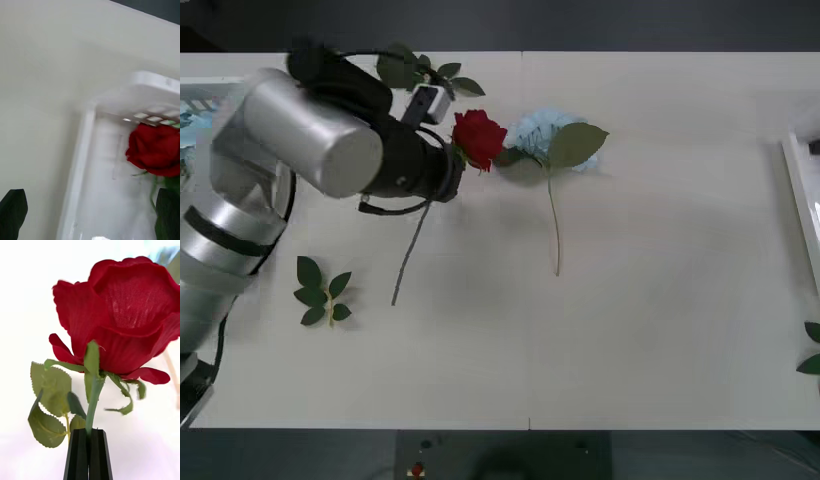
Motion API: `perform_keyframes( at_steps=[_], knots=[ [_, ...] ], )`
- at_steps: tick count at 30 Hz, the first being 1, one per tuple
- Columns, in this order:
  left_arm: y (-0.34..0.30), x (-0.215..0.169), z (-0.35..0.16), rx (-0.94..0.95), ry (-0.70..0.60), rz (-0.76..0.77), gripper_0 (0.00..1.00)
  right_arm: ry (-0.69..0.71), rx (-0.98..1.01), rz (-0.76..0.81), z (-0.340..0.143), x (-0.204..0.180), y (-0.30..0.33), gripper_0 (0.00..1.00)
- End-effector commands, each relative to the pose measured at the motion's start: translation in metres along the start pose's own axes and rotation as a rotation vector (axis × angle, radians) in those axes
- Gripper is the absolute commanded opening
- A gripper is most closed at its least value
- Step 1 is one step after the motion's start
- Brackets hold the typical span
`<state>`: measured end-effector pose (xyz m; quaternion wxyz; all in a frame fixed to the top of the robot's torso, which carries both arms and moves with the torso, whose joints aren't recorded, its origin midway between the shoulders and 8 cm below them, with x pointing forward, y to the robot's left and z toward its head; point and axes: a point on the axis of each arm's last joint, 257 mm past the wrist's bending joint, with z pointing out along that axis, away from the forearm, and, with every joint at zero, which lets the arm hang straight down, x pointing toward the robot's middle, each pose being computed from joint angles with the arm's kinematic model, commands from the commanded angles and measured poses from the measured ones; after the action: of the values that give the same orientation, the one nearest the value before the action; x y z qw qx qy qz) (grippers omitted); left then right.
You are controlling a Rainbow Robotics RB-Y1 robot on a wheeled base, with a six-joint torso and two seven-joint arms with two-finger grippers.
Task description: Put the red flowers into the right box and the blue flowers into the left box
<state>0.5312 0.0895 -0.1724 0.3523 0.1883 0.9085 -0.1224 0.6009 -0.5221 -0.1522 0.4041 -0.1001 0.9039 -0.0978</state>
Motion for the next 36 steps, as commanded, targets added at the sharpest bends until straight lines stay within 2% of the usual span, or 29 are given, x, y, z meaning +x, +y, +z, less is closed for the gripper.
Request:
perform_keyframes(
  at_steps=[1, 5, 9, 15, 18, 25, 29, 36],
  knots=[
    [0.002, -0.019, -0.044, 0.066, -0.106, -0.037, 0.0, -0.051, -0.088, -0.081, -0.018, -0.027, 0.018, 1.0],
    [-0.004, -0.034, -0.071, 0.146, -0.212, -0.084, 0.0, -0.058, -0.223, -0.103, -0.025, -0.028, 0.053, 1.0],
    [-0.015, -0.054, -0.091, 0.27, -0.362, -0.136, 0.0, -0.11, -0.469, 0.037, -0.039, -0.025, 0.104, 1.0],
    [-0.038, -0.077, -0.116, 0.459, -0.564, -0.232, 0.0, -0.223, -0.666, 0.014, -0.054, -0.023, 0.154, 1.0],
    [-0.05, -0.084, -0.123, 0.514, -0.6, -0.241, 0.0, -0.268, -0.758, 0.016, -0.064, -0.021, 0.178, 1.0],
    [-0.081, -0.109, -0.126, 0.608, -0.727, -0.331, 0.0, -0.316, -1.031, 0.215, -0.095, -0.014, 0.24, 1.0],
    [-0.096, -0.12, -0.119, 0.637, -0.794, -0.38, 0.0, -0.332, -1.151, 0.262, -0.119, -0.013, 0.274, 1.0],
    [-0.12, -0.125, -0.107, 0.68, -0.826, -0.438, 0.0, -0.39, -1.29, 0.27, -0.153, -0.023, 0.327, 1.0]
  ],
)
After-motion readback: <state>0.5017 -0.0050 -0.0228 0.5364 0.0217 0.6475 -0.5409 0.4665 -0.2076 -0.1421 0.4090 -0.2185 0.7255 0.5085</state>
